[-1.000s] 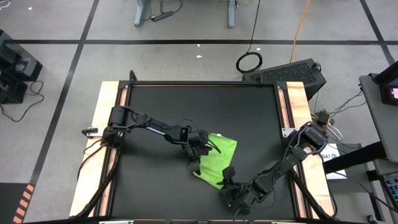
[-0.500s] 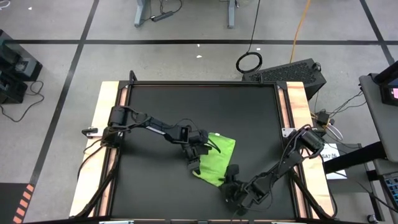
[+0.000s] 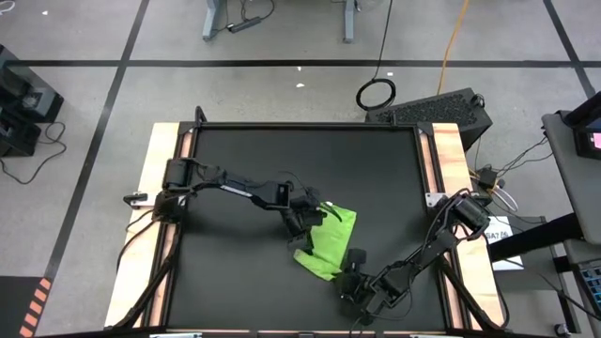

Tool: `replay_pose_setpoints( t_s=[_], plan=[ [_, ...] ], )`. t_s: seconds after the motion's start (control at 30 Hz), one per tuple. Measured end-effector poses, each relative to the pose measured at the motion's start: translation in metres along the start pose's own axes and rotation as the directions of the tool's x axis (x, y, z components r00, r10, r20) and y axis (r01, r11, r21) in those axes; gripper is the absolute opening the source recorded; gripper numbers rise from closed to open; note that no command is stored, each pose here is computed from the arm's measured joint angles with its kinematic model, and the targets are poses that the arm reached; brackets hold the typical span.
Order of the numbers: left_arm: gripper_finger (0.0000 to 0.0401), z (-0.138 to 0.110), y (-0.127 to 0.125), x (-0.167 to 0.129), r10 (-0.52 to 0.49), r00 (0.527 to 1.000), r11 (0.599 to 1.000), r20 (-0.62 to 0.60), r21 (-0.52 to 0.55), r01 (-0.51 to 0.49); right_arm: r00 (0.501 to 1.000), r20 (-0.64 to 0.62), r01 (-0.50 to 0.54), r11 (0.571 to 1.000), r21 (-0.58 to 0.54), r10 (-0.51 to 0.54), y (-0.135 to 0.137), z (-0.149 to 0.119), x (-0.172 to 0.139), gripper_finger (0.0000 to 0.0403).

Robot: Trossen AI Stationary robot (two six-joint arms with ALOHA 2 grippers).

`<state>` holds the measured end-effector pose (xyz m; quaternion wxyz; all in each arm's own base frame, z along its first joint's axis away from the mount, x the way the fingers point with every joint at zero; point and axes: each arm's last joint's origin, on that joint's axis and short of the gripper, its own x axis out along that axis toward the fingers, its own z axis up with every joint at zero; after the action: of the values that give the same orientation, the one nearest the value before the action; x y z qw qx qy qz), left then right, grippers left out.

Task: Roll towel into tight, uniform cylinder
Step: Roll the green towel

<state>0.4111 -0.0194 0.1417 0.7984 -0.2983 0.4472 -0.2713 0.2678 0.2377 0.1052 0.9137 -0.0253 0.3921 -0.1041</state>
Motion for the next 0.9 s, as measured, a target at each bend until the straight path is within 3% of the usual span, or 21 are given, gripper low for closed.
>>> replay_pose_setpoints(
  t_s=[0.17, 0.3, 0.4, 0.53, 0.63, 0.77, 0.9],
  plan=[
    [0.0188, 0.007, -0.022, -0.022, 0.033, 0.999, 0.990, 0.036, 0.139, -0.037, 0.999, -0.002, -0.034, 0.998, 0.048, 0.034, 0.005, -0.003, -0.007, 0.0004],
    [0.0189, 0.005, -0.056, -0.025, 0.095, 0.994, 0.924, 0.060, 0.366, -0.110, 0.997, -0.021, -0.077, 0.995, 0.065, 0.078, 0.006, -0.001, -0.014, 0.0002],
    [0.0190, -0.003, -0.080, -0.012, 0.163, 0.984, 0.793, 0.065, 0.584, -0.170, 0.994, -0.031, -0.103, 0.992, 0.068, 0.105, 0.005, 0.003, -0.017, 0.0002],
    [0.0190, -0.017, -0.106, 0.009, 0.228, 0.970, 0.560, 0.081, 0.804, -0.199, 0.988, -0.044, -0.146, 0.985, 0.089, 0.150, 0.004, 0.008, -0.021, 0.0001],
    [0.0193, -0.023, -0.114, 0.022, 0.251, 0.963, 0.457, 0.093, 0.866, -0.203, 0.984, -0.046, -0.164, 0.981, 0.102, 0.169, 0.004, 0.011, -0.022, 0.0001],
    [0.0222, -0.026, -0.112, 0.031, 0.274, 0.957, 0.438, 0.091, 0.875, -0.208, 0.979, -0.055, -0.188, 0.973, 0.132, 0.196, 0.003, 0.014, -0.022, 0.0001],
    [0.0266, -0.030, -0.101, 0.041, 0.294, 0.954, 0.448, 0.066, 0.872, -0.198, 0.977, -0.042, -0.198, 0.968, 0.151, 0.207, 0.002, 0.018, -0.023, 0.0000]
  ],
)
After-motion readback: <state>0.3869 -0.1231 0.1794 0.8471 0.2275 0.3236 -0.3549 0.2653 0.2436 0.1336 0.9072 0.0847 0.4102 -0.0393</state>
